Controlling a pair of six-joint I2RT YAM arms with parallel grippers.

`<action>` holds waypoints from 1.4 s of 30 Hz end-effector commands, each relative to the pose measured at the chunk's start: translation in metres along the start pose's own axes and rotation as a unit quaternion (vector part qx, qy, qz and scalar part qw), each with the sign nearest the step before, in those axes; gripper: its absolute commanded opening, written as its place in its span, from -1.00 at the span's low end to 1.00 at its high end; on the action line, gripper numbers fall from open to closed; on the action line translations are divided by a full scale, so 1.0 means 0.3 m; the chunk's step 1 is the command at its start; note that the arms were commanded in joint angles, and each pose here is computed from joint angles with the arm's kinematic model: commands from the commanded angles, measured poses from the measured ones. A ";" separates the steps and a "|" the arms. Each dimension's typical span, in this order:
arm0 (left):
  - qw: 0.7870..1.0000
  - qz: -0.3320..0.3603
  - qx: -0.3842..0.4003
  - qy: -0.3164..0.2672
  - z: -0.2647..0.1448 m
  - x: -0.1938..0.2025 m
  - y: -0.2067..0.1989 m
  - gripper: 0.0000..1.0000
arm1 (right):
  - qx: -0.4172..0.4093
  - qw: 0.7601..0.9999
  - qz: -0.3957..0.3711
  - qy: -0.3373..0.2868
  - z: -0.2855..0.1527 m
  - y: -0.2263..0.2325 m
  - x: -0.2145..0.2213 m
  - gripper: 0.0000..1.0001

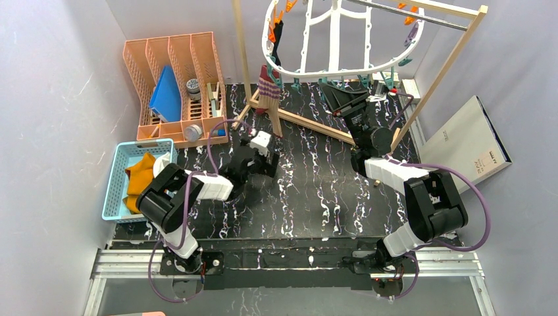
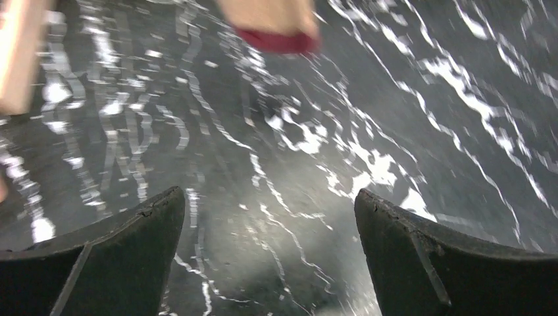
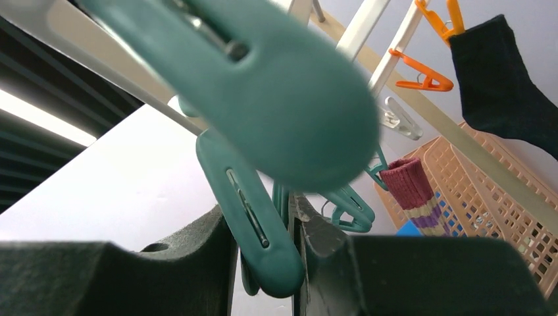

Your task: Remove the socks clipped to the hanger

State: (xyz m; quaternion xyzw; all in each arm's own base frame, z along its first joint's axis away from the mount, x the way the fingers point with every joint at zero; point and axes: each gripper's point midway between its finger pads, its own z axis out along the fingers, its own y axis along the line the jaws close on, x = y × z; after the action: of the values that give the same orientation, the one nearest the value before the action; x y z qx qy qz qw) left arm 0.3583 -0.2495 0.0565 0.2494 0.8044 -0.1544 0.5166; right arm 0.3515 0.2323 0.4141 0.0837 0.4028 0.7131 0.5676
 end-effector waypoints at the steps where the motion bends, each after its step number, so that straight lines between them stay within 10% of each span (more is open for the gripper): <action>1: 0.952 -0.108 -0.160 -0.236 -0.097 -0.257 0.177 0.97 | -0.128 0.991 -0.040 -0.018 -0.044 0.205 -0.029 -0.59; 11: 0.936 -0.127 -0.016 -0.329 0.068 -0.380 0.015 0.97 | -0.127 0.991 -0.038 -0.019 -0.048 0.198 -0.033 -0.59; 28: 0.916 -0.141 -0.097 -0.364 0.165 -0.469 0.135 0.95 | -0.121 0.992 -0.040 -0.020 -0.051 0.180 -0.061 -0.59; 31: 0.918 -0.143 -0.085 -0.360 0.186 -0.466 0.140 0.50 | -0.122 0.992 -0.039 -0.019 -0.052 0.180 -0.060 -0.59; 35: 0.921 -0.155 -0.046 -0.354 0.215 -0.468 0.143 -1.00 | -0.121 0.992 -0.041 -0.020 -0.052 0.179 -0.066 -0.59; 42: 0.923 -0.151 -0.017 -0.354 0.204 -0.485 0.135 -1.00 | -0.121 0.992 -0.041 -0.020 -0.048 0.174 -0.072 -0.58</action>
State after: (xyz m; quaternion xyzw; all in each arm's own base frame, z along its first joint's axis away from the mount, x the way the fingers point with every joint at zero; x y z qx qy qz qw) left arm 0.4795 -0.2762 0.1295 0.0385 0.6413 -0.2605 0.7207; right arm 0.3576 0.2197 0.4100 0.0860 0.4081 0.7069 0.5713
